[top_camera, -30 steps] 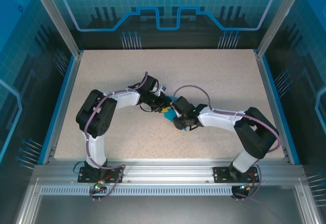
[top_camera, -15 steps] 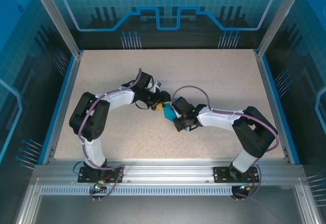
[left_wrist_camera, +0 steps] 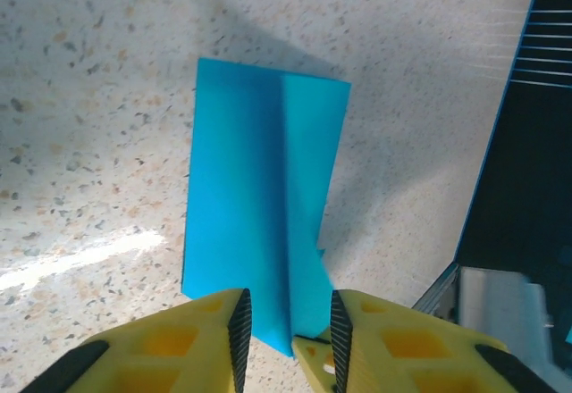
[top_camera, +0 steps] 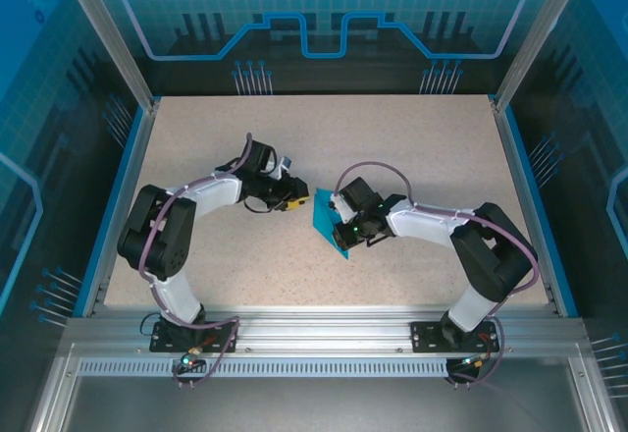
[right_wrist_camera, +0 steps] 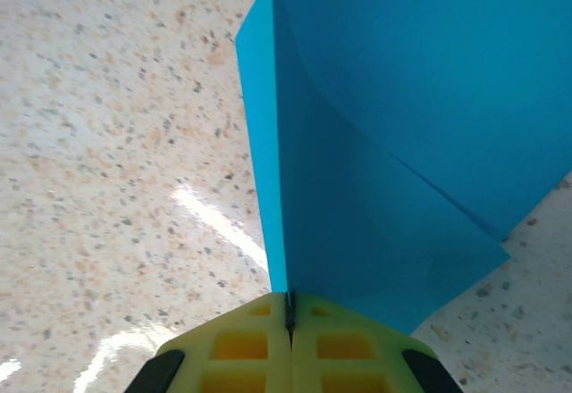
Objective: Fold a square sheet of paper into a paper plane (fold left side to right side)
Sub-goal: Fourth fold the wing at the center of the table.
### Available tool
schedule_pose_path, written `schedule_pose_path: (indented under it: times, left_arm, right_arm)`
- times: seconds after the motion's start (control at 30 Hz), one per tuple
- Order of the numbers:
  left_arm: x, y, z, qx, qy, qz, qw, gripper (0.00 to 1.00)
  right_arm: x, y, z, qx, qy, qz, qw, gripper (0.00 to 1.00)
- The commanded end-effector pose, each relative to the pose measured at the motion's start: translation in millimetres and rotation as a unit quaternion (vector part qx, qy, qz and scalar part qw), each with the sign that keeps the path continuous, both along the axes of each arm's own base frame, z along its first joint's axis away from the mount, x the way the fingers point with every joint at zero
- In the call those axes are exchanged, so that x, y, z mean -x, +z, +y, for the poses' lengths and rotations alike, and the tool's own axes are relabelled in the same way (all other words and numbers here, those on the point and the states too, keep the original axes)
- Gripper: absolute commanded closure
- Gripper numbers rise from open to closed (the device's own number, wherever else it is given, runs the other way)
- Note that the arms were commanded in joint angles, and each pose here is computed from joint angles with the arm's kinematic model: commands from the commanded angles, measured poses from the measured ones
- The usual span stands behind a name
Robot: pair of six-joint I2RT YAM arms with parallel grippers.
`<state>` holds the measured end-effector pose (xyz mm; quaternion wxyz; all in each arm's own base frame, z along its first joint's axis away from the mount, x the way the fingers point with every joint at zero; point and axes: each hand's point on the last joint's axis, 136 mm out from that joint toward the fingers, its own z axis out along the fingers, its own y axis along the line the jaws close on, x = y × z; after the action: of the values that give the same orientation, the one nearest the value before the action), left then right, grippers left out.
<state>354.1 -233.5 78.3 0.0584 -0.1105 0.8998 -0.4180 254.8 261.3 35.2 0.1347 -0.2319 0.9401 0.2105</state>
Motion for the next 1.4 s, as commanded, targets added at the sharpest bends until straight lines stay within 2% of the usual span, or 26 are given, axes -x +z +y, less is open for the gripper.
schedule_pose_path:
  times: [0.0, 0.33, 0.97, 1.37]
  left_arm:
    - [11, -13, -12, 0.014, -0.023, 0.023, 0.999, 0.67]
    - [15, -23, -45, 0.017, -0.060, 0.032, 0.998, 0.60]
    - [12, -45, -60, 0.001, -0.072, 0.054, 0.996, 0.55]
    - [15, -69, -50, -0.041, -0.061, 0.085, 0.994, 0.54]
  right_arm:
    - [4, 11, 8, -0.067, 0.002, 0.022, 0.998, 1.00]
    - [5, -2, 0, -0.090, -0.016, 0.055, 0.994, 1.00]
    - [5, -16, -7, -0.104, -0.039, 0.089, 0.990, 0.97]
    - [2, -9, -7, -0.113, -0.042, 0.083, 0.989, 0.85]
